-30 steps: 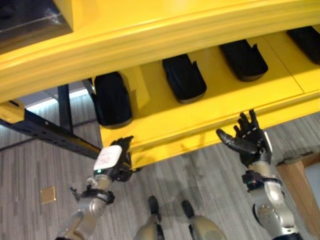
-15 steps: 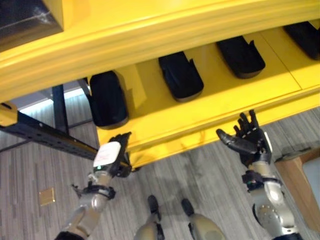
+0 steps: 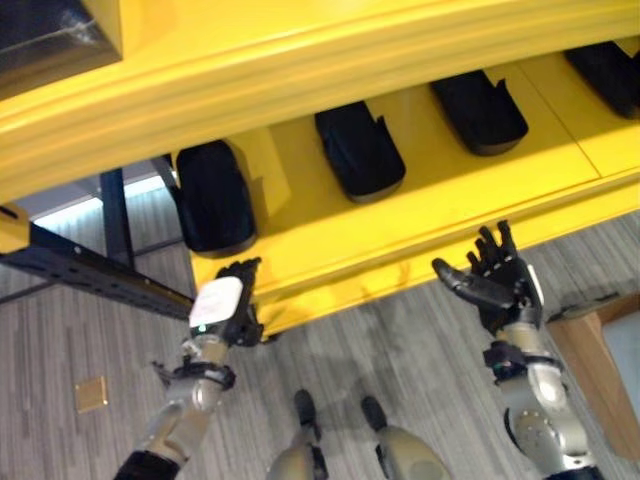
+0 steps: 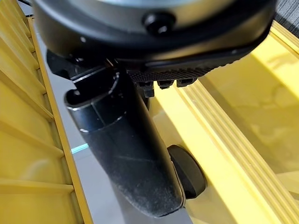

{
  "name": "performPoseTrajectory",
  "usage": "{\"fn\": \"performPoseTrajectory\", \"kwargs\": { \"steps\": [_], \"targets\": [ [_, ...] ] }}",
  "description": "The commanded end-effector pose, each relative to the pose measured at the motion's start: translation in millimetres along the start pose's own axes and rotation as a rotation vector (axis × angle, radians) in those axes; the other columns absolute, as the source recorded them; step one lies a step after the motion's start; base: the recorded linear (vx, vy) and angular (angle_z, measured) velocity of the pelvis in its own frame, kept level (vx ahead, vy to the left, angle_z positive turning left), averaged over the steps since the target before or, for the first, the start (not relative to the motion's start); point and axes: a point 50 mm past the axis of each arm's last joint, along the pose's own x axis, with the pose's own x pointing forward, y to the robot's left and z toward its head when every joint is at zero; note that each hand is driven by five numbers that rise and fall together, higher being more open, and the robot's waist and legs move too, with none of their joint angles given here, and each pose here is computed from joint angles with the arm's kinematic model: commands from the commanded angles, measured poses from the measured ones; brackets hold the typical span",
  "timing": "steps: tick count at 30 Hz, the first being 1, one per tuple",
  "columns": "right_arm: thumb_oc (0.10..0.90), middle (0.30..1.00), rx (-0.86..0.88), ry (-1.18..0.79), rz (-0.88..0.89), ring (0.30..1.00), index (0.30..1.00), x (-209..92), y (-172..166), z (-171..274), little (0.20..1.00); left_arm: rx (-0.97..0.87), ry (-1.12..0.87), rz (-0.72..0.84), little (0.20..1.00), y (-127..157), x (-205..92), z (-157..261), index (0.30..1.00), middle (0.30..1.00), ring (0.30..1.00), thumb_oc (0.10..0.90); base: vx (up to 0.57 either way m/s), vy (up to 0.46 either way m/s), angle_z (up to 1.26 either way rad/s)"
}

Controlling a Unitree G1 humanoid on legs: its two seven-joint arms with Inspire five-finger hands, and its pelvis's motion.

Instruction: Move parts from the plastic box to the shelf.

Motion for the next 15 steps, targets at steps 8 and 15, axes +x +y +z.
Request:
{"fn": "performPoseTrajectory", "kwargs": {
  "steps": [8,15],
  "targets": [
    [0.9,1.0,0.029,-0.227,0.101,1.0,1.0,1.1,19.3,42.9,1.0,0.012,0.004,0.098,1.0,13.6,27.9,5.9,1.0,1.0,1.0,0.9,0.0,0.0,0.0],
    [0.9,1.0,0.021,-0.223,0.11,1.0,1.0,1.1,20.3,42.9,1.0,0.025,0.003,0.109,1.0,17.2,33.8,6.8,1.0,1.0,1.0,0.9,0.0,0.0,0.0]
  ]
}}
